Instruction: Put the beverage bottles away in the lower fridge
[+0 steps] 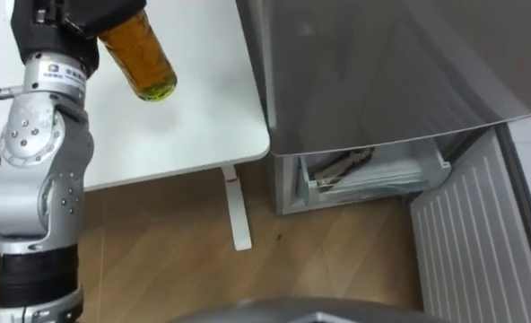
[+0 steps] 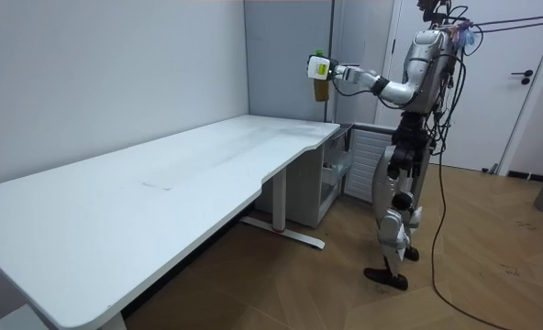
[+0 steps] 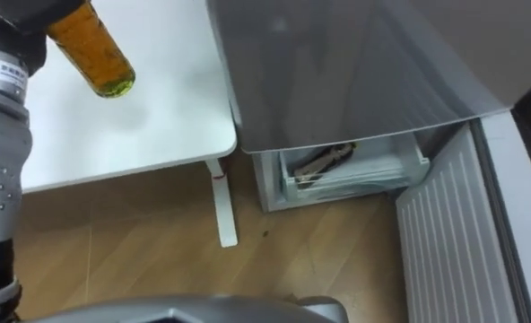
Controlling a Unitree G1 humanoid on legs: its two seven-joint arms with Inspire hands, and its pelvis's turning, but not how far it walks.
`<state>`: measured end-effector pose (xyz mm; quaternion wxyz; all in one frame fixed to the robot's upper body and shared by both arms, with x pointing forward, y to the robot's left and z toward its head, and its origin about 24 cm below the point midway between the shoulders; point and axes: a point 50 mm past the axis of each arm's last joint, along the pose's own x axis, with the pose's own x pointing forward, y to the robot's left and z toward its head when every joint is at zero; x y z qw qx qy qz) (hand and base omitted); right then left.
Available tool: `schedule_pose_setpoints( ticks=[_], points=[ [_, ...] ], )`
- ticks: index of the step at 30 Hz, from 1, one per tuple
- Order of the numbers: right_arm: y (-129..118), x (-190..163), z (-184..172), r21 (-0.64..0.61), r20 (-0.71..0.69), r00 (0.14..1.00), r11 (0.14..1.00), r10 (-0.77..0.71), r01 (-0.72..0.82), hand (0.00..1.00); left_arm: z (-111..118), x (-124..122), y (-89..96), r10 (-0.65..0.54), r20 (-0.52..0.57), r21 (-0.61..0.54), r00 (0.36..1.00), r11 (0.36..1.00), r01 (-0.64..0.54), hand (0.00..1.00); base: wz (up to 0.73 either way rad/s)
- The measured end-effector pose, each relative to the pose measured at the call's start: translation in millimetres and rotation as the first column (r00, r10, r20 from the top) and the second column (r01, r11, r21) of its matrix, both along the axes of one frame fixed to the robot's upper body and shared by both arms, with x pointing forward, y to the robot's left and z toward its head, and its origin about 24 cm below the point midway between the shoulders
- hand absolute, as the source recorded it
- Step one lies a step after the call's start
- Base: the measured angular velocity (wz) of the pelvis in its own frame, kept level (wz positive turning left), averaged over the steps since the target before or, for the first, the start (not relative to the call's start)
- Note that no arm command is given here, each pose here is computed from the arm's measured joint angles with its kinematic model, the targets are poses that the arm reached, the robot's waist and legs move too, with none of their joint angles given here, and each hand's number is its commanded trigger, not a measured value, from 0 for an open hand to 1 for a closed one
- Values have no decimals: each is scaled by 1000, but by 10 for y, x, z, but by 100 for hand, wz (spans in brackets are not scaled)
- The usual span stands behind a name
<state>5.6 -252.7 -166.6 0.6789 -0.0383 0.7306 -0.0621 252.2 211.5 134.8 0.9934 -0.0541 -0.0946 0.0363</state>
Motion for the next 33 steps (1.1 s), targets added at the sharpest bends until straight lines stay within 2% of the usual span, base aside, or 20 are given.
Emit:
schedule_pose_setpoints(
  ticks=[7, 12, 17, 25, 33],
  points=[
    [16, 34, -5, -6, -7, 999, 999, 37, -37, 0, -200, -157, -86, -94, -63, -32, 994, 995, 92, 100, 11],
    [30, 88, -7, -10, -1, 998, 998, 60, -60, 0, -357, -219, -273, -203, -118, -72, 972, 978, 196, 100, 15],
    [32, 115, -7, -24, 2, 996, 996, 87, -87, 0, -443, -274, -376, -278, -140, -96, 950, 959, 266, 100, 9],
    [78, 277, -11, -39, 14, 980, 980, 198, -197, 0, -657, -423, -531, -349, -224, -143, 910, 935, 323, 100, 13],
    [103, 453, -3, -39, 66, 972, 974, 224, -221, 0, -865, -497, -550, -372, -304, -178, 877, 926, 332, 100, 9]
  ],
)
